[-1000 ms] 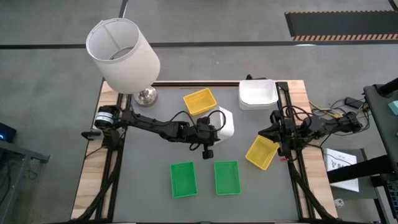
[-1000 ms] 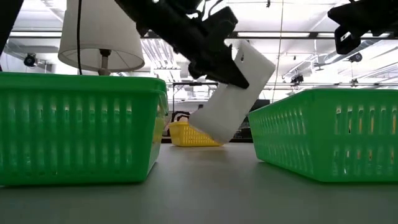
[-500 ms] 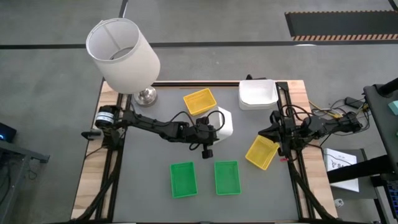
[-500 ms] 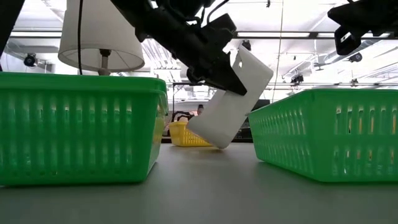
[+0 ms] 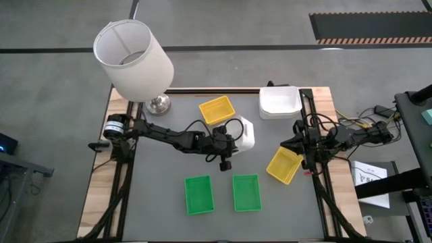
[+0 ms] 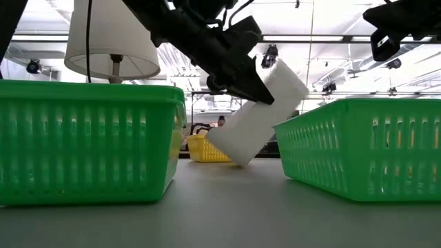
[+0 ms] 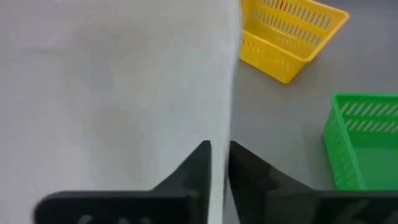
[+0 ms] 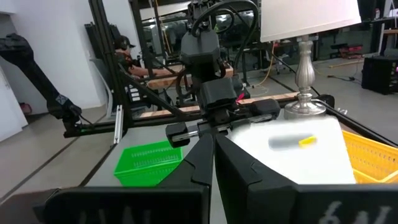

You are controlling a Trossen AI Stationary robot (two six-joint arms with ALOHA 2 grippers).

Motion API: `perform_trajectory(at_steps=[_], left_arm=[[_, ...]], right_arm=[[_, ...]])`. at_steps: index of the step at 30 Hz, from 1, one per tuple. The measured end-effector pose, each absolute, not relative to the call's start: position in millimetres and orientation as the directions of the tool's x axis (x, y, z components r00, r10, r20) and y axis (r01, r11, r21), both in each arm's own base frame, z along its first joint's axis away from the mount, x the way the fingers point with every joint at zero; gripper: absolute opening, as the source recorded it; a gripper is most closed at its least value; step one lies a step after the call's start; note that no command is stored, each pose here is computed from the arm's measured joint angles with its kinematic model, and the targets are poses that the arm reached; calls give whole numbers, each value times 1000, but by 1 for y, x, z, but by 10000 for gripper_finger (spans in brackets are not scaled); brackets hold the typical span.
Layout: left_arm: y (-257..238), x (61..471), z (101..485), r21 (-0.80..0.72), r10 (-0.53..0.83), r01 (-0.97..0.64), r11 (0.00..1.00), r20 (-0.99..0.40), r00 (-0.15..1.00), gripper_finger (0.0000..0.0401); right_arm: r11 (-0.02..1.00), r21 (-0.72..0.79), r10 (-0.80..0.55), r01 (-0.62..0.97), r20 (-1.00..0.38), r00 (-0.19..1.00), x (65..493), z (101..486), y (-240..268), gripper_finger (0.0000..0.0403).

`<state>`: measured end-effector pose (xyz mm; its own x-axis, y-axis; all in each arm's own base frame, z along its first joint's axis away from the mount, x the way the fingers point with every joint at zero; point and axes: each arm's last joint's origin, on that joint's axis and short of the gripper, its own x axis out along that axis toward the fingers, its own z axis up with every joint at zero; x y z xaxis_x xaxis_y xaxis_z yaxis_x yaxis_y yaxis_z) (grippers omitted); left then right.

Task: Stack baskets by color
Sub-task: Stack the bottom white bin on the top white bin

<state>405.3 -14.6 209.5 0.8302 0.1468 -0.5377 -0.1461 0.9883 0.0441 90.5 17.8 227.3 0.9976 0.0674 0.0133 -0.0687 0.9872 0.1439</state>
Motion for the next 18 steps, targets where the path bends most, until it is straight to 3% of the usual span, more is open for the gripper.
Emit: perform_trajectory(at_steps=[8, 14, 18], left_arm=[[-13, 405, 209, 24, 152, -166, 986, -540, 828, 119], [-18, 403, 214, 20, 138, -152, 988, -541, 830, 147], [-41, 395, 242, 58, -14, 44, 997, -449, 893, 145]], right_arm=[[983, 173, 67, -67, 6, 998, 91, 227, 18, 9], [972, 232, 42, -32, -37, 998, 97, 224, 19, 9], [971, 230, -21, 61, -174, 985, 114, 211, 21, 9]])
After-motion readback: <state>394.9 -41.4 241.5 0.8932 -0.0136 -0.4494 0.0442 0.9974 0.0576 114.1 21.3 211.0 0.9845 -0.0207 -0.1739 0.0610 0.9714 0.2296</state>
